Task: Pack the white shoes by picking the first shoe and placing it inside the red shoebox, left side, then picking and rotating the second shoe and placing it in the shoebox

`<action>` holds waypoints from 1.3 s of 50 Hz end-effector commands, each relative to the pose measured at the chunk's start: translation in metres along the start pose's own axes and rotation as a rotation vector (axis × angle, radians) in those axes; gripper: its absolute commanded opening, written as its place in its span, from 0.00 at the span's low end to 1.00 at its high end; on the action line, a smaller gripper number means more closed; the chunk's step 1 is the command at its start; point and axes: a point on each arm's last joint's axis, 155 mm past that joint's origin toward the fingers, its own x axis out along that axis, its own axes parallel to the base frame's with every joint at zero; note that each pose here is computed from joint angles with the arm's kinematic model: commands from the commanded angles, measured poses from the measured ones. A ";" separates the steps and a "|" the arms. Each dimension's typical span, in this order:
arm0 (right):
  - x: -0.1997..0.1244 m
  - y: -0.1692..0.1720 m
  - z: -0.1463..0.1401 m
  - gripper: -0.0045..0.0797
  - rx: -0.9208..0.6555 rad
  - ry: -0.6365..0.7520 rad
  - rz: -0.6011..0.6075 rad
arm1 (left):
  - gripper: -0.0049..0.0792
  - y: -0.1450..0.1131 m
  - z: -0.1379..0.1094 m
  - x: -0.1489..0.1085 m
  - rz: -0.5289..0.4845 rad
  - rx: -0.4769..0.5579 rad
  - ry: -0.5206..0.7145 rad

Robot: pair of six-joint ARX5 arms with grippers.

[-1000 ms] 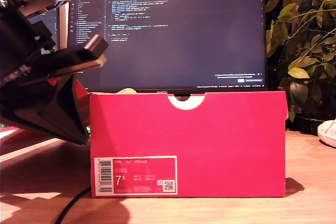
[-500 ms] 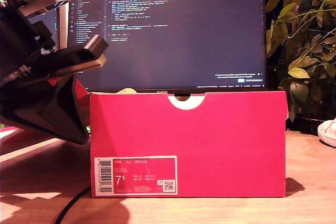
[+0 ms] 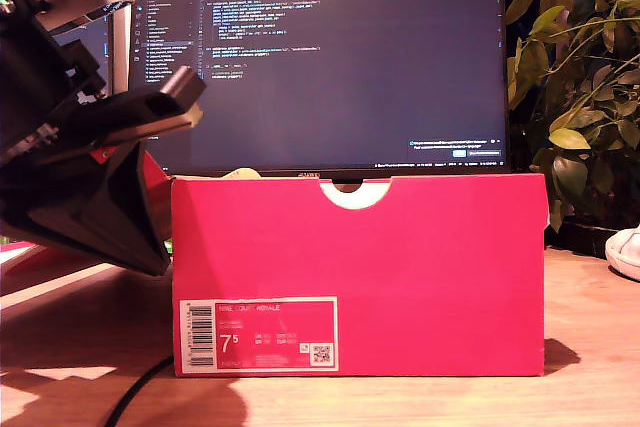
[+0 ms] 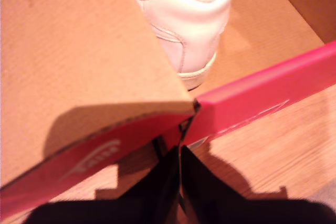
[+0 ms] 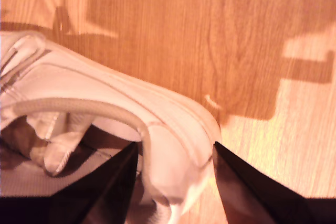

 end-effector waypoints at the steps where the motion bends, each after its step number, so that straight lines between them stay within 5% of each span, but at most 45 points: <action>1: 0.004 -0.007 -0.005 0.46 -0.007 0.011 -0.022 | 0.04 0.001 0.000 0.001 0.004 0.004 -0.001; 21: 0.004 -0.004 -0.013 0.03 -0.030 0.026 -0.015 | 0.04 0.001 0.000 0.001 0.004 0.004 -0.001; 65: -0.007 0.006 -0.024 0.04 -0.349 0.057 0.048 | 0.04 0.001 0.000 0.001 0.004 0.004 -0.001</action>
